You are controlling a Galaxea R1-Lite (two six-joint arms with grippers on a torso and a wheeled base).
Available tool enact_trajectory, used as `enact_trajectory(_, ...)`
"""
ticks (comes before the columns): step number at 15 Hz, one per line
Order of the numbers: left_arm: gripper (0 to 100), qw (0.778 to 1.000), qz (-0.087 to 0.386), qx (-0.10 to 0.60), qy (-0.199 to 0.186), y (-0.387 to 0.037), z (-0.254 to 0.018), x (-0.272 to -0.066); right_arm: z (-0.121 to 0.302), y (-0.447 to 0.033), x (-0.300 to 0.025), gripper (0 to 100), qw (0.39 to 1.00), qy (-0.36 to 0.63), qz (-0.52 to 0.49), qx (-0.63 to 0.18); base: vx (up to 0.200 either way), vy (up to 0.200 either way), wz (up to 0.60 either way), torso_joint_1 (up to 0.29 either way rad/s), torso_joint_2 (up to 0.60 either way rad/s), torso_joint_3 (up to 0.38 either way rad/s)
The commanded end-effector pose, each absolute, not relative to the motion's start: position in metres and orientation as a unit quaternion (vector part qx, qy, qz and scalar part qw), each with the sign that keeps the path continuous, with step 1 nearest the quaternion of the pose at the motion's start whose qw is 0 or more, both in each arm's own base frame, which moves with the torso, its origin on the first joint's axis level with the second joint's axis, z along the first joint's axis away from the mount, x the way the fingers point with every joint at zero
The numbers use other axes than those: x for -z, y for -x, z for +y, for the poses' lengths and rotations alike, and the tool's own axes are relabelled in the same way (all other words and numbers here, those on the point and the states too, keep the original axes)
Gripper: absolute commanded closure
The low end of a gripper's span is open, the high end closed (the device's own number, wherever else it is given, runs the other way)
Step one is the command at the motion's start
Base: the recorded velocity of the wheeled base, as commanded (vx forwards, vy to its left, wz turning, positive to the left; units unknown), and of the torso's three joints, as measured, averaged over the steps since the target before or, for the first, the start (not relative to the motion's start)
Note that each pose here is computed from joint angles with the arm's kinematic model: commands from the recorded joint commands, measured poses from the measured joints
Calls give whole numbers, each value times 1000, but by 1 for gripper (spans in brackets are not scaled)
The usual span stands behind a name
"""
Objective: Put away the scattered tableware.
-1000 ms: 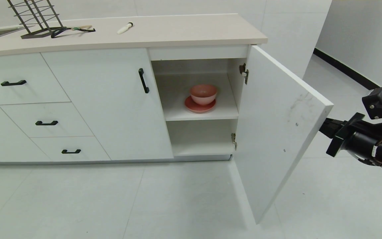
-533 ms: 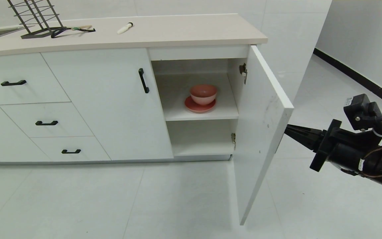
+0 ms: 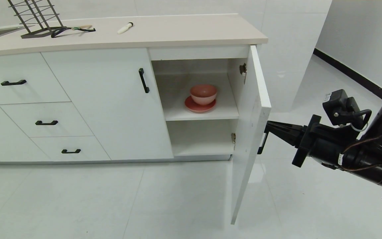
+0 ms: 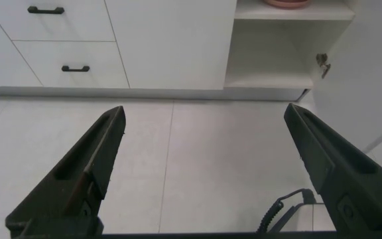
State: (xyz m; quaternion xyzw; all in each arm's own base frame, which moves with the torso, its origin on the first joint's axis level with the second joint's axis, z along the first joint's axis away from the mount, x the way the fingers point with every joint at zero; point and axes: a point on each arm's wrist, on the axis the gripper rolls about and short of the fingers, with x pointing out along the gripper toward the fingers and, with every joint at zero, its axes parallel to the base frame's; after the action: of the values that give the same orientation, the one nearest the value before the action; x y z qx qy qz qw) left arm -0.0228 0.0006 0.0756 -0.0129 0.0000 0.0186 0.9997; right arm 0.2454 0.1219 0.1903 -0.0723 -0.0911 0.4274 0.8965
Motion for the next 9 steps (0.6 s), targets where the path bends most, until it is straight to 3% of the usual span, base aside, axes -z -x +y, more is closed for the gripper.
enact_trajectory(1,0,1000,0,-19,15,23,1,-75,129,-252,-188,100,893,72,-90,-434,0,0,0,0,0,0)
enact_trajectory(9,0,1000,0,-18,15,23,1,-75,159,-278,-192,100,881,68,-110,-454,0,0,0,0,0,0)
